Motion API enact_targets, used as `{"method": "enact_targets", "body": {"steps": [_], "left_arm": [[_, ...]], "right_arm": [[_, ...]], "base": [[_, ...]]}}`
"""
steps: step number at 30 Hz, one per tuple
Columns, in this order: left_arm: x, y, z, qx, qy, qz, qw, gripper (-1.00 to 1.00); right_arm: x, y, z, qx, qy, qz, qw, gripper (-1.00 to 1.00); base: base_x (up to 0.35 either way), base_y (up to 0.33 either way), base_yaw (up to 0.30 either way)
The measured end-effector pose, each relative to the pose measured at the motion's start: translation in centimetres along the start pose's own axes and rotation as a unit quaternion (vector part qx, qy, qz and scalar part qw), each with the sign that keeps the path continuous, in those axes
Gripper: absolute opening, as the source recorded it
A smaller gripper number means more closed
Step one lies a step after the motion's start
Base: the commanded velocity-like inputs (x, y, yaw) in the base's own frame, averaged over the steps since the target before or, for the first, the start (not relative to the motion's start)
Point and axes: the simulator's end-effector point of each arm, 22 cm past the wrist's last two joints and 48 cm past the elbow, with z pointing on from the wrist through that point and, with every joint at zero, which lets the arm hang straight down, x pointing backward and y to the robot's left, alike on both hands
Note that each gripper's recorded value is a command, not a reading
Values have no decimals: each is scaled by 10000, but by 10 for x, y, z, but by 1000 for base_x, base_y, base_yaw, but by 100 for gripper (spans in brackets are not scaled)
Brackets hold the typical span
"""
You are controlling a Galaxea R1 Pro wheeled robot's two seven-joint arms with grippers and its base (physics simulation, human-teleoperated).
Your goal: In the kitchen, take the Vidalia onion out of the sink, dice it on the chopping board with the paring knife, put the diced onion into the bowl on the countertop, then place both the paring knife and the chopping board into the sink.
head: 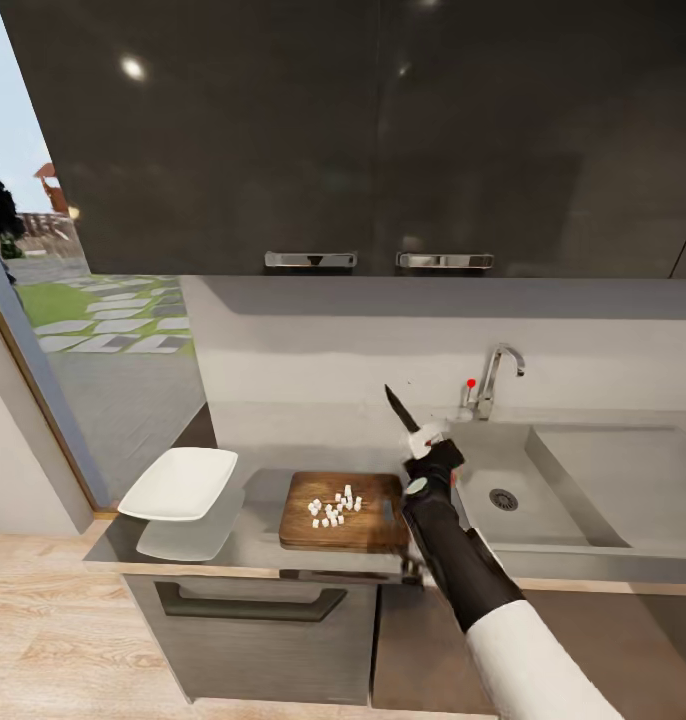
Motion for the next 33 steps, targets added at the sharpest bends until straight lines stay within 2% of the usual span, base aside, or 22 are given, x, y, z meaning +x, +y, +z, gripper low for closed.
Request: {"method": "enact_targets", "body": {"steps": [2,4,7,9,10,13,15,27,33], "left_arm": [[-1,0,0,-1,-17,1,10000,100],[-2,0,0,-1,-27,1,10000,100],[-4,-2,1,10,-56,-5,10000,100],[-6,-3,1,18,-104,-3,9999,100],[-7,-3,1,18,-125,-3,9999,100],[-8,-3,1,18,-148,-2,9999,100],[-8,-3,1,19,-150,-1,9999,100],[-7,-3,0,15,-140,-5,9999,100],[-7,-3,1,16,-140,-2,9999,100]], "right_arm": [[29,-33,19,-237,235,435,9985,-100],[60,-50,30,-520,508,884,9934,-100],[105,-70,40,-960,855,1595,9788,-100],[135,-89,44,-1218,998,1957,9679,-100],[144,-97,45,-1303,1023,2051,9646,-100],[160,-110,46,-1447,1069,2175,9593,-100],[164,-112,46,-1492,1094,2205,9577,-100],[175,-99,47,-1614,1226,2197,9543,-100],[175,-96,46,-1631,1242,2194,9539,-100]], "base": [[0,0,0],[0,0,0],[0,0,0],[0,0,0],[0,0,0],[0,0,0],[0,0,0],[5,-6,0],[165,-166,0]]}}
